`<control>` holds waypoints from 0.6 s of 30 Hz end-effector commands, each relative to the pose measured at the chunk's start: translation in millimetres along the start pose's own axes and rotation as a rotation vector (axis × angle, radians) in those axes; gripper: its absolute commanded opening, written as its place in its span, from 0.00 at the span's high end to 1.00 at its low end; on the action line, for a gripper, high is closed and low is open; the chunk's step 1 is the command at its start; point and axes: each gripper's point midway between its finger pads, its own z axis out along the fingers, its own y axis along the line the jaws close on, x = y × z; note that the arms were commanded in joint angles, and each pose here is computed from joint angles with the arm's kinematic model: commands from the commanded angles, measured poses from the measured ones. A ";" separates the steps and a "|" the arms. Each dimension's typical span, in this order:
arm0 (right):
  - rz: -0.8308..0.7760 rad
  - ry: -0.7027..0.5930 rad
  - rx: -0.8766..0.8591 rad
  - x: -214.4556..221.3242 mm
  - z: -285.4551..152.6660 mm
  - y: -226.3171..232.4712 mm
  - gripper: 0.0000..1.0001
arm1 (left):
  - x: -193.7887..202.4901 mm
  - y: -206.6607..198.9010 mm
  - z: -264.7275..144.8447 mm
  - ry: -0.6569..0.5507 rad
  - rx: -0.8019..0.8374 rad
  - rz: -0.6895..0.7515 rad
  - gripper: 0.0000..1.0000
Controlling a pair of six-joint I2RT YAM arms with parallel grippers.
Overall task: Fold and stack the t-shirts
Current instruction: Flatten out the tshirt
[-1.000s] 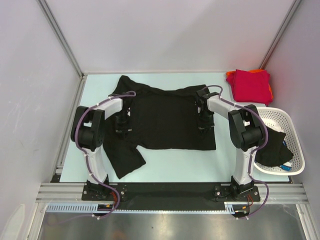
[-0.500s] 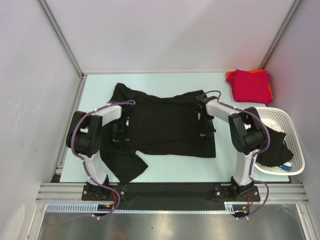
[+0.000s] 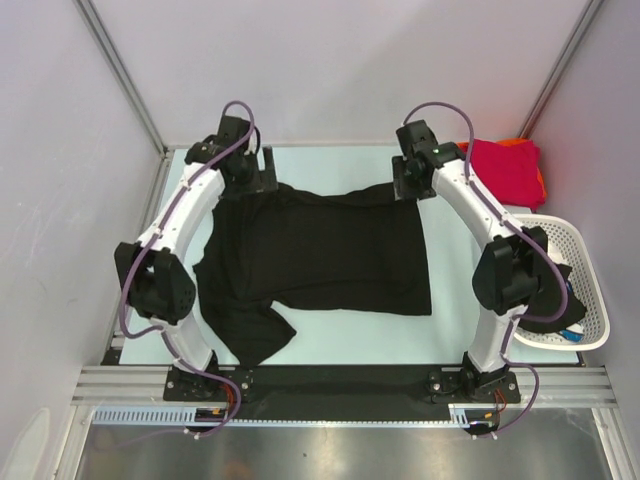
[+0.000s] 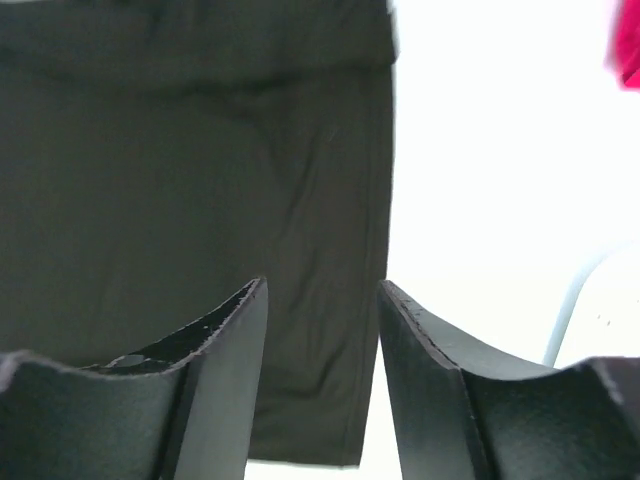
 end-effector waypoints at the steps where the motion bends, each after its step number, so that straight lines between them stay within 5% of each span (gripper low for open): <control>1: 0.011 0.031 0.076 -12.4 50.0 -25.7 0.46 | -56.5 -12.1 37.2 -0.068 0.024 -0.041 0.00; 9: 0.073 0.013 0.108 -44.0 102.4 -48.0 0.45 | -130.9 9.5 82.3 -0.143 0.048 -0.182 0.00; 18: 0.107 0.029 0.059 -40.9 134.0 -45.3 0.46 | -141.3 57.2 98.3 -0.156 0.004 -0.239 0.00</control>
